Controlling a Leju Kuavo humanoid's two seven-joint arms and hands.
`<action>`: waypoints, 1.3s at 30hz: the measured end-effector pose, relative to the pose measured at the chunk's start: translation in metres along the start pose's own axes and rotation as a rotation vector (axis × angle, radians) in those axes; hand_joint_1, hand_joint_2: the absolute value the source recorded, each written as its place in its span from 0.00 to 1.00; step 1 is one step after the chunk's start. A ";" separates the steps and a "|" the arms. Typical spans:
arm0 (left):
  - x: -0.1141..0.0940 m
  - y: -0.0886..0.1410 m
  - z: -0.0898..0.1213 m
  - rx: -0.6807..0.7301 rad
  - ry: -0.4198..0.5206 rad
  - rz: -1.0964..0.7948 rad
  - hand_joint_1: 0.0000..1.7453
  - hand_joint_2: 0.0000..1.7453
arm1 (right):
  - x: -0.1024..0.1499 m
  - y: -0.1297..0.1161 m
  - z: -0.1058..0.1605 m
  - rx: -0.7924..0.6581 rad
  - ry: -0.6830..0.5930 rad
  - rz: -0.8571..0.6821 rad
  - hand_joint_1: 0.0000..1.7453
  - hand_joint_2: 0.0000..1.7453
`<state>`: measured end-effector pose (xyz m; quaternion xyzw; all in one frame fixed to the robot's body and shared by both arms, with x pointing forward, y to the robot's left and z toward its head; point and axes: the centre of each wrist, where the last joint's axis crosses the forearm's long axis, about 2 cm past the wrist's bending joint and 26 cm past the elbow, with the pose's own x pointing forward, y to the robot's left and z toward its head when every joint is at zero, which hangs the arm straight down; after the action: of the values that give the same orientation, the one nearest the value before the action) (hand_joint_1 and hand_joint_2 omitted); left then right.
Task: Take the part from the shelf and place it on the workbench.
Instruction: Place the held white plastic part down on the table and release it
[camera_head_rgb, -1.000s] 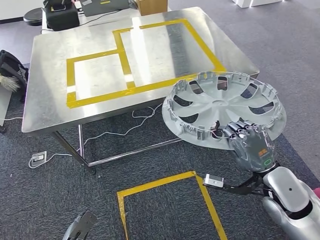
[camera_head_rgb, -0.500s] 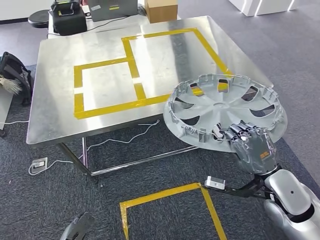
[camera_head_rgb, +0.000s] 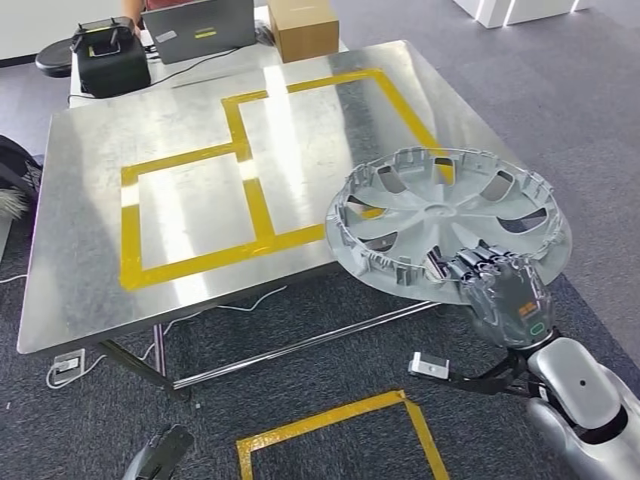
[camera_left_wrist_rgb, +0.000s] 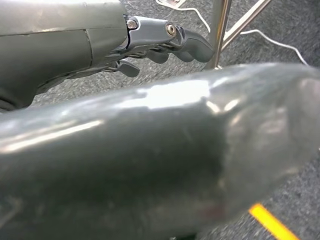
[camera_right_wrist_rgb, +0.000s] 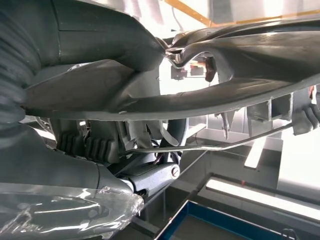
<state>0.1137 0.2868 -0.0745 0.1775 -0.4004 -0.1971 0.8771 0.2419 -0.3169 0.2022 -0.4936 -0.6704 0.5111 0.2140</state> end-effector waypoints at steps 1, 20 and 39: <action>0.000 0.000 0.000 0.003 0.005 -0.001 0.00 0.00 | 0.000 0.000 0.000 0.001 0.000 0.000 1.00 1.00; 0.000 0.002 -0.001 0.025 0.040 -0.004 0.00 0.00 | 0.002 0.000 0.002 0.005 0.002 -0.006 1.00 1.00; -0.003 0.004 0.000 0.013 0.072 -0.011 0.00 0.00 | -0.014 0.021 0.014 0.128 0.162 0.013 1.00 1.00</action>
<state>0.1127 0.2920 -0.0748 0.1924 -0.3689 -0.1930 0.8886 0.2461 -0.3365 0.1811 -0.5231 -0.6135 0.5127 0.2952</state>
